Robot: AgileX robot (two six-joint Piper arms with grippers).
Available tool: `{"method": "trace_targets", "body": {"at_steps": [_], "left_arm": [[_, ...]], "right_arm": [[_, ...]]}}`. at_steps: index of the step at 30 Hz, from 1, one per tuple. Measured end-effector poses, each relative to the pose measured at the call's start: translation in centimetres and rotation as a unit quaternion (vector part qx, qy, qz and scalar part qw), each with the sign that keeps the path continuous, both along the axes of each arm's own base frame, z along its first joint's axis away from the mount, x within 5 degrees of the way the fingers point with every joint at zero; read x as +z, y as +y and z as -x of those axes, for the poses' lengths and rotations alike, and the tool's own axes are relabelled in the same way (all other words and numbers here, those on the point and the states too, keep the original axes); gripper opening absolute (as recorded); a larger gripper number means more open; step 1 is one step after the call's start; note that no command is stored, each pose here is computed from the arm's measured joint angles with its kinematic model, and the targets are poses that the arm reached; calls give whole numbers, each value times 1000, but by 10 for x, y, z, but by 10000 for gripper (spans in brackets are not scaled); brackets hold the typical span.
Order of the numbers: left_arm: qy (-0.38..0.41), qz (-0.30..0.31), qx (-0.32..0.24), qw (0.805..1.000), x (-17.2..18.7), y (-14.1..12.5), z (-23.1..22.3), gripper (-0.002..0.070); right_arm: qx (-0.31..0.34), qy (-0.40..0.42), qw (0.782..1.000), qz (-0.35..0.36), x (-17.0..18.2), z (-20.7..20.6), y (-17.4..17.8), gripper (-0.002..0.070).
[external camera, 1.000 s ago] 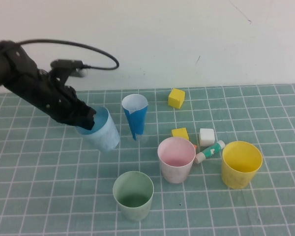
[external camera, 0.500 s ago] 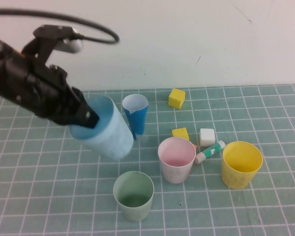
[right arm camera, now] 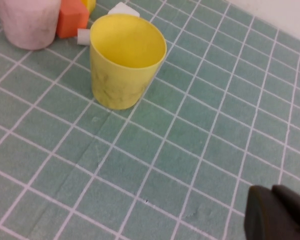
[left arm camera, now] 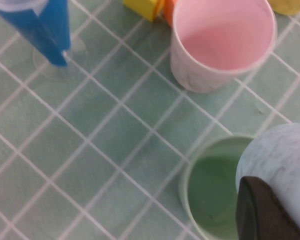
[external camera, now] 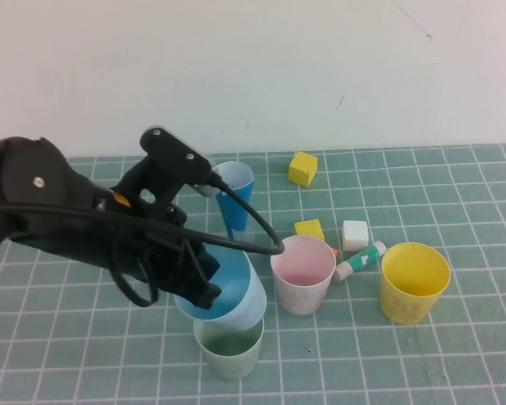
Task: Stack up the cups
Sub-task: Place the blue cup on the green cup
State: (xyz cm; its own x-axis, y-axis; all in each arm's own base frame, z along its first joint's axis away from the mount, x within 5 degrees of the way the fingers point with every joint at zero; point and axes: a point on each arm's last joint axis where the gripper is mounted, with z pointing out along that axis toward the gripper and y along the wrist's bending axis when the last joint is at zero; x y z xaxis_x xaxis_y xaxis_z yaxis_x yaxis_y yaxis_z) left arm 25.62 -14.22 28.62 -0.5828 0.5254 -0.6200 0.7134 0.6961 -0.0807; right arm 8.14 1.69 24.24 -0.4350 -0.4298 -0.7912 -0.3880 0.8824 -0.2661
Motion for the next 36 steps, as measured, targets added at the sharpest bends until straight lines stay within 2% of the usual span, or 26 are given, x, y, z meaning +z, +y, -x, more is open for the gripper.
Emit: {"method": "trace_targets", "body": {"at_steps": [20, 23, 28, 30, 32, 33, 36], "left_arm": [[36, -35, 2, 999, -33, -6, -16, 23], [39, -49, 1, 998, -37, -5, -17, 94], [36, -46, 17, 998, -37, -4, -19, 336], [31, -45, 21, 998, -36, -4, -20, 377], [21, -45, 24, 998, -30, -3, -19, 353], [10, -48, 26, 998, -24, -1, -18, 313], [-49, -60, 36, 996, 3, 7, -14, 135]], "right_arm": [[0, 5, 1000, 0, -1, -2, 0, -3], [0, 5, 1000, 0, -1, -2, 0, -3], [1, 8, 1000, -2, -2, -1, 0, -3], [7, 14, 1000, -8, -1, 0, 2, -3], [15, 16, 1000, -14, 1, 0, 3, -3], [19, 18, 1000, -18, 1, 0, 4, -3], [30, 31, 999, -23, 3, -6, 6, -3]]}}
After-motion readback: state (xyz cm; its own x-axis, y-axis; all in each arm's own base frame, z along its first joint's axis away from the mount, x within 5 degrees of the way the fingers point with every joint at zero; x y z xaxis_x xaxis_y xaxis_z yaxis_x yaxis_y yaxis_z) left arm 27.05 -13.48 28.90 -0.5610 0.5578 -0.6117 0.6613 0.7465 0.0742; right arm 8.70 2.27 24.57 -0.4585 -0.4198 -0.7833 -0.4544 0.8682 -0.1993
